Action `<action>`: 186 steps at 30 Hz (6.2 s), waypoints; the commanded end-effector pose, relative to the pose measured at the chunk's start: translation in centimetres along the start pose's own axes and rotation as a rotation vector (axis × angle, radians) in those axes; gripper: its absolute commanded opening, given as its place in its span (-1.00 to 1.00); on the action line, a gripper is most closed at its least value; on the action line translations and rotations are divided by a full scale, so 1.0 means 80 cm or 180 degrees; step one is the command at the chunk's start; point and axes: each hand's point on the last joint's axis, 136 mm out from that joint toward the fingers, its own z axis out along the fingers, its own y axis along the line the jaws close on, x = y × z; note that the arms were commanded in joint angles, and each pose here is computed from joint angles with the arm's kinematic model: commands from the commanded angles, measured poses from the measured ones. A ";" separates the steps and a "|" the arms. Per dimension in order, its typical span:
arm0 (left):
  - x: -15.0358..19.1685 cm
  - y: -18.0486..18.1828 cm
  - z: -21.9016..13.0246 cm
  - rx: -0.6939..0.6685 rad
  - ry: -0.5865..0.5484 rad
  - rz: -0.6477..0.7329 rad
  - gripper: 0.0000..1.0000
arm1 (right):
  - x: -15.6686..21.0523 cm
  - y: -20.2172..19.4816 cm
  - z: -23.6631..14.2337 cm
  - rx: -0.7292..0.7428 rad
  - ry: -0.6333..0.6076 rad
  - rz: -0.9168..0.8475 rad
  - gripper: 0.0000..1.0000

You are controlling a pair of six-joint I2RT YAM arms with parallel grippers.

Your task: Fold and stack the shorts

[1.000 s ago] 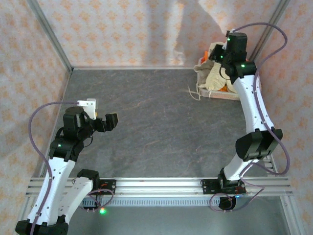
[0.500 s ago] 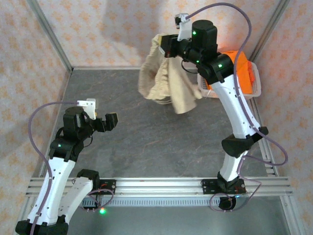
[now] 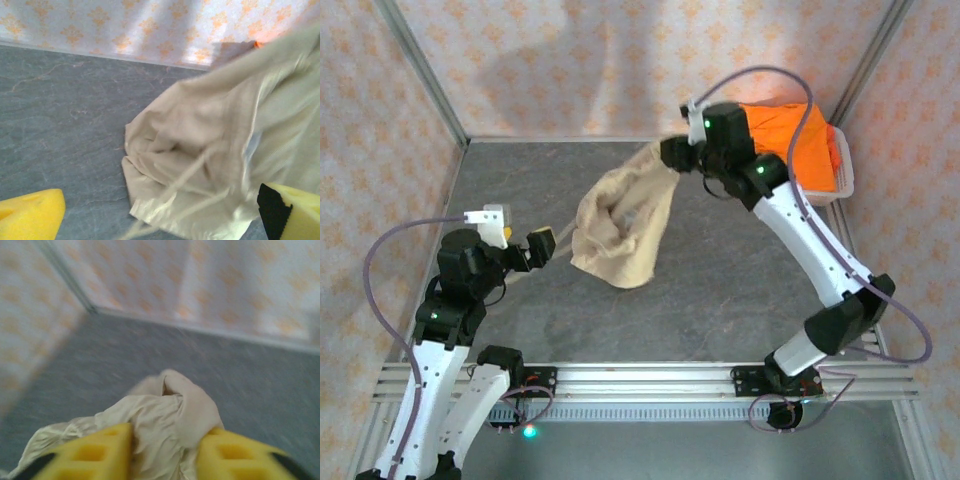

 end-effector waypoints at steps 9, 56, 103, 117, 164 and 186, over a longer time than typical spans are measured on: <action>0.026 -0.029 0.061 0.0298 0.0566 -0.0537 0.96 | 0.112 -0.060 -0.025 0.0415 0.0228 0.0096 0.73; 0.145 0.027 0.177 -0.0348 0.1255 -0.1255 0.90 | 0.246 0.078 0.031 0.0249 0.0580 0.0062 -1.00; 0.067 0.016 0.252 -0.0698 0.1546 -0.0259 -1.00 | 0.104 -0.036 -0.001 0.0107 0.0029 0.0921 -1.00; -0.221 0.035 0.141 -0.1077 0.0200 0.0177 -1.00 | -0.120 -0.058 -0.047 -0.0285 -0.0816 0.0654 -1.00; 0.154 0.099 0.143 -0.1105 0.1073 -0.1444 0.97 | 0.284 -0.193 0.020 0.0688 0.0166 0.3371 0.52; 0.169 0.104 0.147 -0.1130 0.1118 -0.1446 0.99 | 0.327 -0.212 0.106 0.0339 0.0287 0.4599 -0.34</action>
